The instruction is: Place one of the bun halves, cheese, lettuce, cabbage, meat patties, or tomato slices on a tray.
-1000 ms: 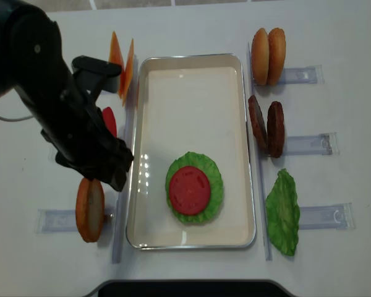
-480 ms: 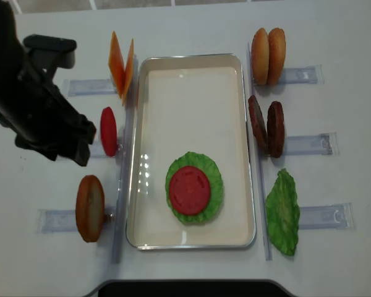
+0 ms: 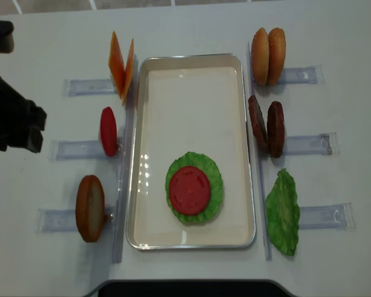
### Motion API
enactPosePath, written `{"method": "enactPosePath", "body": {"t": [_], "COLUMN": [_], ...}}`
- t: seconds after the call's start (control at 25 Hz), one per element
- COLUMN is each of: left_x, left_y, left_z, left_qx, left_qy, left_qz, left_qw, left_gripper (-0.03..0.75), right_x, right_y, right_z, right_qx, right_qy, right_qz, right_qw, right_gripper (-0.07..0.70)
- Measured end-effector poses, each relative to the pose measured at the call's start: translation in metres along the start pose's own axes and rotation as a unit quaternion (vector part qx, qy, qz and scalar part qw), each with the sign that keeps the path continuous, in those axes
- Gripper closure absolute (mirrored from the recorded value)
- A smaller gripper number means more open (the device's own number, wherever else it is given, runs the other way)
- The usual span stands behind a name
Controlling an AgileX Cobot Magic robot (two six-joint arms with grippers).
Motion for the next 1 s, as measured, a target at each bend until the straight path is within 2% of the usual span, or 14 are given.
{"method": "enactPosePath", "body": {"t": [0.28,0.56,0.64,0.8,0.92,1.0], "left_x": [-0.002,0.001,0.001,0.001,0.001,0.0], "left_y": [-0.009,-0.036,-0.044,-0.052,-0.052,-0.048], "left_z": [0.026,0.073,0.088,0.11,0.124,0.133], "left_qx": [-0.021,-0.106,-0.142,-0.222,-0.265,-0.28], "left_qy": [-0.003,-0.015,-0.019,-0.027,-0.031,-0.032], "left_qz": [0.005,0.002,0.001,-0.001,-0.003,-0.003], "left_qw": [0.9998,0.9943,0.9897,0.9746,0.9637,0.9596], "left_gripper": [0.234,0.235,0.243,0.263,0.282,0.296], "right_x": [0.0,0.0,0.0,0.0,0.0,0.0], "right_y": [0.0,0.0,0.0,0.0,0.0,0.0], "right_z": [0.0,0.0,0.0,0.0,0.0,0.0], "right_qx": [0.0,0.0,0.0,0.0,0.0,0.0], "right_qy": [0.0,0.0,0.0,0.0,0.0,0.0], "right_qz": [0.0,0.0,0.0,0.0,0.0,0.0], "right_qw": [1.0,1.0,1.0,1.0,1.0,1.0], "right_gripper": [0.397,0.397,0.397,0.397,0.397,0.397]}}
Point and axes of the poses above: a point on each arm's last joint axis where the gripper is mounted, y pointing out along that axis toward the gripper, x along the wrist's bending axis when the last joint is at zero, z = x × y, the point moved 8 cm from there along y, pointing out along that axis toward the gripper, and after that the axes turned 6 degrees about y, right-handed, at the moved point
